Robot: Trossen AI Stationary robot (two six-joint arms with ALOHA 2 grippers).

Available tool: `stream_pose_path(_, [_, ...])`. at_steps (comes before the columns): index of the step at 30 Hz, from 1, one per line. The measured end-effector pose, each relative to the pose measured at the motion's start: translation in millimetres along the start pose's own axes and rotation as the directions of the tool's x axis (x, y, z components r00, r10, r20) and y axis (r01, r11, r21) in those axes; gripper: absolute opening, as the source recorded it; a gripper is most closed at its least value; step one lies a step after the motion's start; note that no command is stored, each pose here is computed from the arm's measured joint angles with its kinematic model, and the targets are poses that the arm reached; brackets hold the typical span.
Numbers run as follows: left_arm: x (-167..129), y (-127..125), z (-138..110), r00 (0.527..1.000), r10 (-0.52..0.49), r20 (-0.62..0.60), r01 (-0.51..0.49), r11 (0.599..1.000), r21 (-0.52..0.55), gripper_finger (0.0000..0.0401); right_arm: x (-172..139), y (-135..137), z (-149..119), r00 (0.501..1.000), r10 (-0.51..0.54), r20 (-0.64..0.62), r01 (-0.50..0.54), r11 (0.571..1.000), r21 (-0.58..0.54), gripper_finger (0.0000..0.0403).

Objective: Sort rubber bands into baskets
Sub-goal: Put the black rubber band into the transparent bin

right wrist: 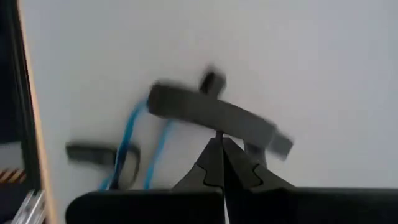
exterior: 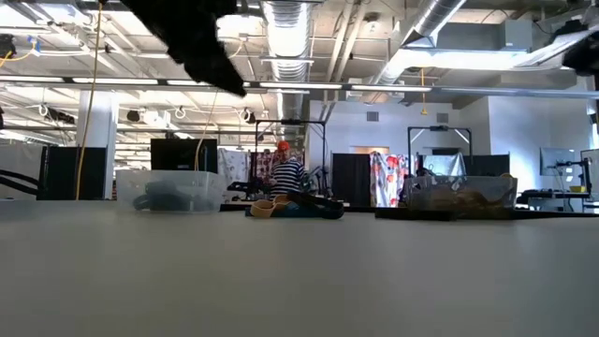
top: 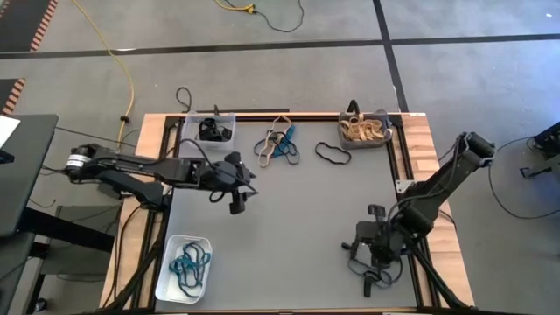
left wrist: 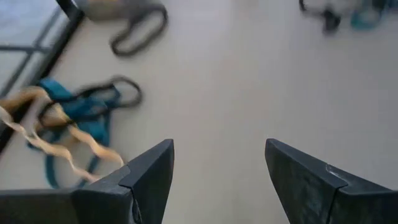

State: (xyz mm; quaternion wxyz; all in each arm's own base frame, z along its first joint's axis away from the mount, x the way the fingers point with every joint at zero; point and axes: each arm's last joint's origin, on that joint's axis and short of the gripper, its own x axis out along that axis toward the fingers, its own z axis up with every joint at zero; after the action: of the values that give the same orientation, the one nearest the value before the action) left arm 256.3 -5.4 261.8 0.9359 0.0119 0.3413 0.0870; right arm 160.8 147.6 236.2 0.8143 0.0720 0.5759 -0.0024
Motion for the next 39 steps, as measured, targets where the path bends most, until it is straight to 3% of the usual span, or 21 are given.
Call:
stream_pose_path(4, [15,-10,-4,0.999,-0.018,-0.04,0.019,0.999,0.034,0.0242,-2,-8,-2,0.988,0.019,-0.151,-0.009,0.997,0.071,0.0017])
stream_pose_path(14, [41,-20,-10,0.996,-0.029,-0.079,0.037,0.994,0.099,0.0242,-11,-5,3,0.941,0.183,-0.284,-0.152,0.98,0.128,0.0017])
stream_pose_path(17, [41,-20,-7,0.998,-0.033,-0.047,0.038,0.993,0.108,0.0242,-20,-3,11,0.948,0.205,-0.244,-0.19,0.978,0.083,0.0018])
stream_pose_path(22, [41,-21,0,0.999,-0.048,0.025,0.045,0.992,0.114,0.0242,-36,2,29,0.98,0.187,-0.069,-0.191,0.979,-0.071,0.0018])
stream_pose_path(28, [47,-24,11,0.986,-0.089,0.143,0.071,0.989,0.126,0.0242,-42,-1,53,0.977,0.128,0.168,-0.084,0.965,-0.247,0.0019])
stream_pose_path(32, [57,-29,17,0.964,-0.155,0.218,0.129,0.983,0.129,0.0242,-39,-13,65,0.968,0.07,0.239,-0.007,0.967,-0.255,0.0019])
stream_pose_path(35, [68,-33,14,0.957,-0.198,0.211,0.172,0.976,0.135,0.0242,-27,-31,61,0.997,0.013,0.075,-0.001,0.988,-0.157,0.0019])
stream_pose_path(39, [85,-36,4,0.968,-0.202,0.152,0.182,0.974,0.136,0.0242,-16,-44,51,0.99,-0.084,-0.112,0.078,0.995,-0.065,0.0019])
